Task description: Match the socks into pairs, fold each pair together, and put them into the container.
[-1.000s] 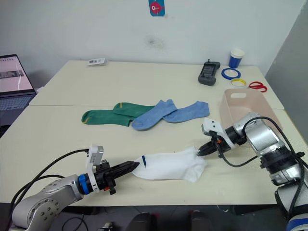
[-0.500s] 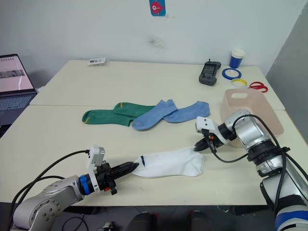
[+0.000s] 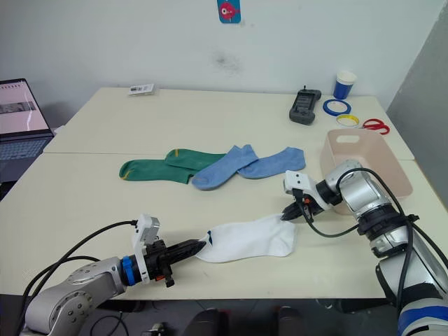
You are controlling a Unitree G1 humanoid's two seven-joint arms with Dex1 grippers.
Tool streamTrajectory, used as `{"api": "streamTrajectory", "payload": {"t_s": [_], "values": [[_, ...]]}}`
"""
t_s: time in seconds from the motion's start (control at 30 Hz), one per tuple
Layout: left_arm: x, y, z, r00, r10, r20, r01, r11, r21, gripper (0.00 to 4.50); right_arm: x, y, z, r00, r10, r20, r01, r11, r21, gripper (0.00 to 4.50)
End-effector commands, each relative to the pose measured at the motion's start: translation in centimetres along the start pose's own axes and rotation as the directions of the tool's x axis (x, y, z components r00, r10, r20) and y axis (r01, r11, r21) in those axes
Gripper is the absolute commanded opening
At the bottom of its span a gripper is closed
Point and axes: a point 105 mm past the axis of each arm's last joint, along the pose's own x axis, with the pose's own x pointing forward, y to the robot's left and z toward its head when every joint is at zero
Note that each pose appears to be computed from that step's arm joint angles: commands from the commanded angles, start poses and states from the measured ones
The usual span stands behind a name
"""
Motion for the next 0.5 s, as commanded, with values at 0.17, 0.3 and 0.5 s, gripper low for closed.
{"api": "streamTrajectory", "payload": {"t_s": [0.17,0.3,0.5], "values": [[0.1,0.0,1.2,0.999,-0.007,0.031,0.006,0.999,0.038,0.00,-1.4,-0.8,1.0,0.997,-0.061,0.056,0.061,0.998,-0.010,1.98],[0.1,0.3,1.6,0.999,-0.001,0.042,-0.001,0.999,0.043,0.00,-2.4,-1.0,1.3,0.991,-0.097,0.096,0.097,0.995,0.008,3.35],[0.2,0.7,2.1,0.998,0.018,0.058,-0.020,0.999,0.036,0.00,-3.4,-0.2,2.1,0.976,-0.132,0.175,0.128,0.991,0.031,3.72]]}}
